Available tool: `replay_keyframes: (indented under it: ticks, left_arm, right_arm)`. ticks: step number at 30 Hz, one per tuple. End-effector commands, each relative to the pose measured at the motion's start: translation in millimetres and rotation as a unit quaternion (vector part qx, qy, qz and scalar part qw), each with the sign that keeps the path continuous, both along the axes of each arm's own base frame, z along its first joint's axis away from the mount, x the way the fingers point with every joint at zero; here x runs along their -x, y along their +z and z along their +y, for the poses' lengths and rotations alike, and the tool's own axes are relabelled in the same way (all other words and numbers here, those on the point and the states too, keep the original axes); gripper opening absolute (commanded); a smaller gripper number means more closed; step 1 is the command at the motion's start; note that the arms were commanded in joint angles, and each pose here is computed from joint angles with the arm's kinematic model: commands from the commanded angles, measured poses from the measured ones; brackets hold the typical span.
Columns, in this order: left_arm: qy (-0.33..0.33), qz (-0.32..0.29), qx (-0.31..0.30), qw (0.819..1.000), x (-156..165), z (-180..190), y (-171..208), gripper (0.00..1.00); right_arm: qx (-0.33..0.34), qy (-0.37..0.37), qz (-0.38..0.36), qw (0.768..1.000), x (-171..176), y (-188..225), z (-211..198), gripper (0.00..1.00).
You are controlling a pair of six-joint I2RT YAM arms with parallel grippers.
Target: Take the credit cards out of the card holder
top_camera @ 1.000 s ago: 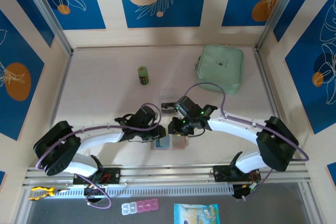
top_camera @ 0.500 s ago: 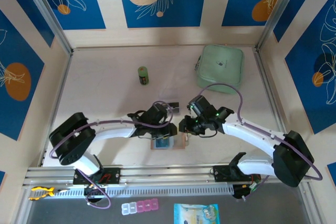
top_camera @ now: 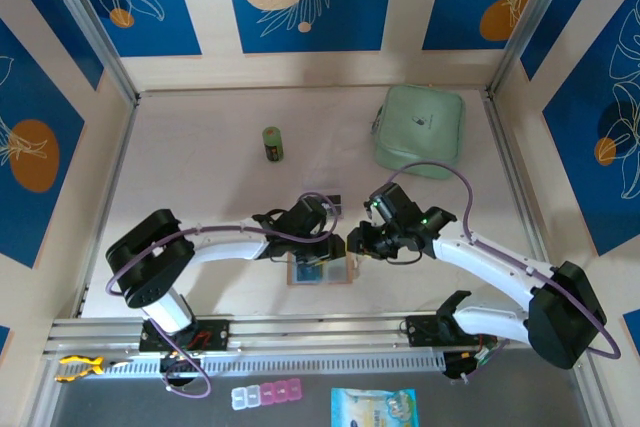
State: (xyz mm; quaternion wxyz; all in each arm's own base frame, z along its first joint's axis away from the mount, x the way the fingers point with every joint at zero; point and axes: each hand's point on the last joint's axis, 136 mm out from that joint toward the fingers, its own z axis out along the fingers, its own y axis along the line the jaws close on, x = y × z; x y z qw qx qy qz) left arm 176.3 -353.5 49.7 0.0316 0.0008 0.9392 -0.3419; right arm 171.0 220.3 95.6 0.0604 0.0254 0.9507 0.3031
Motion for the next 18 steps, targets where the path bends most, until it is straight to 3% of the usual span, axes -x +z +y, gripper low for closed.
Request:
replay_keyframes:
  ticks: [1,18]
  left_arm:
    - [-0.001,-0.005,0.01,1.0,2,-1,6,0.49]
    - [0.047,-0.018,0.008,0.999,-1,58,9,0.44]
  right_arm:
    - [-0.01,0.007,0.012,1.0,3,0,4,0.29]
    - [0.018,0.047,0.032,0.998,-4,-9,40,0.29]
